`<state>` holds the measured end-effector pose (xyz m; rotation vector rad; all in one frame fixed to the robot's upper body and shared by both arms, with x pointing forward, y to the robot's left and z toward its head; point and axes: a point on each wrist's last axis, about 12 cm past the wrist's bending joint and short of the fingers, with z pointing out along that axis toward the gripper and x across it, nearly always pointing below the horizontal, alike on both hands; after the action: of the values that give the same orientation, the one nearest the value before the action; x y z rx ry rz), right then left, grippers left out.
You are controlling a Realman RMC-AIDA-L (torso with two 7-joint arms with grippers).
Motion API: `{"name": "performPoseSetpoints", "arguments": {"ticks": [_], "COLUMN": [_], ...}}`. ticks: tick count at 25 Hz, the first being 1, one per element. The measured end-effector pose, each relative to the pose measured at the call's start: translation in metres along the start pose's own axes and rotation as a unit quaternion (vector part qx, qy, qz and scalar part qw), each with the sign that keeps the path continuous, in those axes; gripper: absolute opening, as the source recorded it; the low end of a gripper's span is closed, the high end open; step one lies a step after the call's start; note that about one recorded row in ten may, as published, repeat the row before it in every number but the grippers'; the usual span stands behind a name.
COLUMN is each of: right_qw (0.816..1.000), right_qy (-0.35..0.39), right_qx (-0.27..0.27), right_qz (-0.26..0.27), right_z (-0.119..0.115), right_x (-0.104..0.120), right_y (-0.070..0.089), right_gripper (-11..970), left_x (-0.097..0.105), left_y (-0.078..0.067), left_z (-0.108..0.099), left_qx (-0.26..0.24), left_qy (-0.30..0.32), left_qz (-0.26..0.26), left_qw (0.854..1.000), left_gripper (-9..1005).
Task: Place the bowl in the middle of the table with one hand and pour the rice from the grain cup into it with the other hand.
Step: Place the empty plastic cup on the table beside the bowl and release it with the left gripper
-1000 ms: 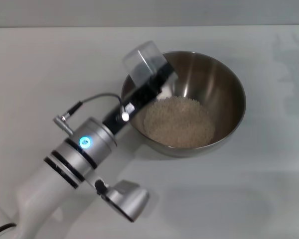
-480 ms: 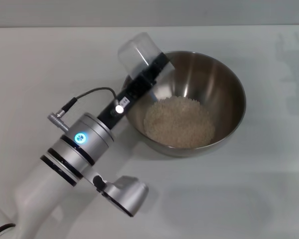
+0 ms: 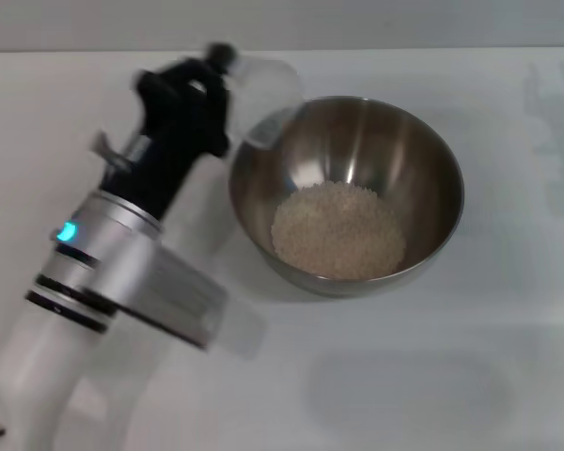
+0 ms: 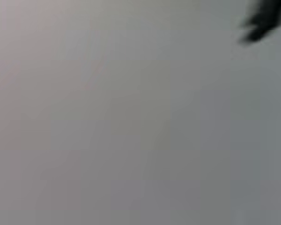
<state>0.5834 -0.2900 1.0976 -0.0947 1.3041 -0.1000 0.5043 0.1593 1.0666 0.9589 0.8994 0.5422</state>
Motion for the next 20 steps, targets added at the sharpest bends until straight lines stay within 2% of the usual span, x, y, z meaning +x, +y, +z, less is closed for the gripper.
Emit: {"name": "performPoseSetpoints", "arguments": {"ticks": [2,3,4,5,7,9,10,11,13,14,18,20], "right_qw": [1.0,1.0,1.0,1.0,1.0,1.0,1.0,1.0,1.0,1.0,1.0,1.0], "right_qy": [-0.001,-0.001,-0.002,-0.002,-0.003,-0.003,-0.003,-0.003,-0.005,-0.005,-0.005,-0.004], "right_qx": [-0.001,-0.001,-0.002,-0.002,-0.003,-0.004,-0.005,-0.006,-0.007,-0.007,-0.006,-0.006], "right_qz": [0.001,0.001,0.002,0.002,0.002,0.003,0.003,0.003,0.004,0.005,0.005,0.005], "right_z": [0.0,0.0,0.001,0.0,0.0,0.0,0.0,0.0,0.0,0.0,-0.001,-0.001], "right_x": [0.0,-0.001,-0.001,-0.001,-0.001,-0.001,-0.001,-0.002,-0.002,-0.002,-0.002,-0.002], "right_y": [0.001,0.001,0.002,0.002,0.003,0.004,0.004,0.005,0.006,0.006,0.006,0.006], "right_gripper": [412,412,412,412,412,412,412,412,412,411,411,411], "left_x": [0.007,0.014,0.014,0.031,0.039,0.051,0.053,0.06,0.069,0.069,0.079,0.083], "left_y": [0.005,0.01,0.01,0.015,0.015,0.013,0.012,0.01,0.005,0.004,-0.004,-0.007], "left_z": [0.001,0.002,0.002,0.0,-0.001,-0.005,-0.006,-0.008,-0.01,-0.01,-0.007,-0.007], "left_qx": [-0.016,-0.031,-0.031,-0.055,-0.061,-0.059,-0.058,-0.056,-0.049,-0.048,-0.035,-0.029], "left_qy": [0.023,0.043,0.043,0.084,0.097,0.117,0.123,0.136,0.163,0.166,0.218,0.236], "left_qz": [-0.047,-0.088,-0.088,-0.187,-0.237,-0.313,-0.329,-0.359,-0.401,-0.404,-0.439,-0.444], "left_qw": [0.999,0.995,0.995,0.977,0.965,0.941,0.935,0.922,0.9,0.898,0.871,0.864], "left_gripper": [48,48,48,49,49,50,50,50,51,51,52,53]}}
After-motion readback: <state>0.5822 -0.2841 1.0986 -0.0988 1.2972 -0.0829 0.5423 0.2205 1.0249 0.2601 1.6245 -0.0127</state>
